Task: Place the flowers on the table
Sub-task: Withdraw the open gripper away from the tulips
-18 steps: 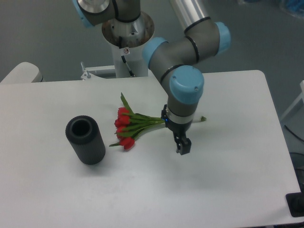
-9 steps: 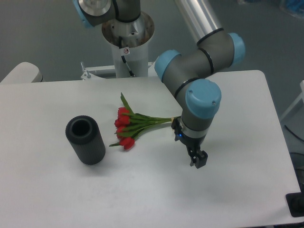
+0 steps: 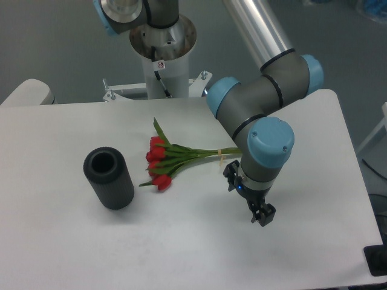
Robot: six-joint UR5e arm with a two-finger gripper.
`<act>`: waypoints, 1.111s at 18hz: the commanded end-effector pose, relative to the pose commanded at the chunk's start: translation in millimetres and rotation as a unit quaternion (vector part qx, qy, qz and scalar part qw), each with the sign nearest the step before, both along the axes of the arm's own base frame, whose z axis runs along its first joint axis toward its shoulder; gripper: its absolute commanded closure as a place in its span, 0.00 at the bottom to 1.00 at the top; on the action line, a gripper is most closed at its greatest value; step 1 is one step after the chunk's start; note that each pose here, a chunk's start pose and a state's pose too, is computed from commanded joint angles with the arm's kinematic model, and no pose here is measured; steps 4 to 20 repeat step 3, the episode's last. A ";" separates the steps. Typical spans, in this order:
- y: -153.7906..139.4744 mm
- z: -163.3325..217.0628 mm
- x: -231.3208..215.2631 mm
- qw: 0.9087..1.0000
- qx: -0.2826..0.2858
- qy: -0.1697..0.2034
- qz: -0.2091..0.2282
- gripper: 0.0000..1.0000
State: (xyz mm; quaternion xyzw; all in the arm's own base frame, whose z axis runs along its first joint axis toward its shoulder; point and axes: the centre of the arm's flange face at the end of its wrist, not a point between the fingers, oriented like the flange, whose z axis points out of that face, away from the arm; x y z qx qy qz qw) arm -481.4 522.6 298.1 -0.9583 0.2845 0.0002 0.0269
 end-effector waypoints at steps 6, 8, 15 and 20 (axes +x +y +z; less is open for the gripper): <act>0.7 0.0 0.8 1.000 0.000 0.000 -0.001 0.00; 0.7 0.0 0.8 1.000 0.000 0.000 -0.001 0.00; 0.7 0.0 0.8 1.000 0.000 0.000 -0.001 0.00; 0.7 0.0 0.8 1.000 0.000 0.000 -0.001 0.00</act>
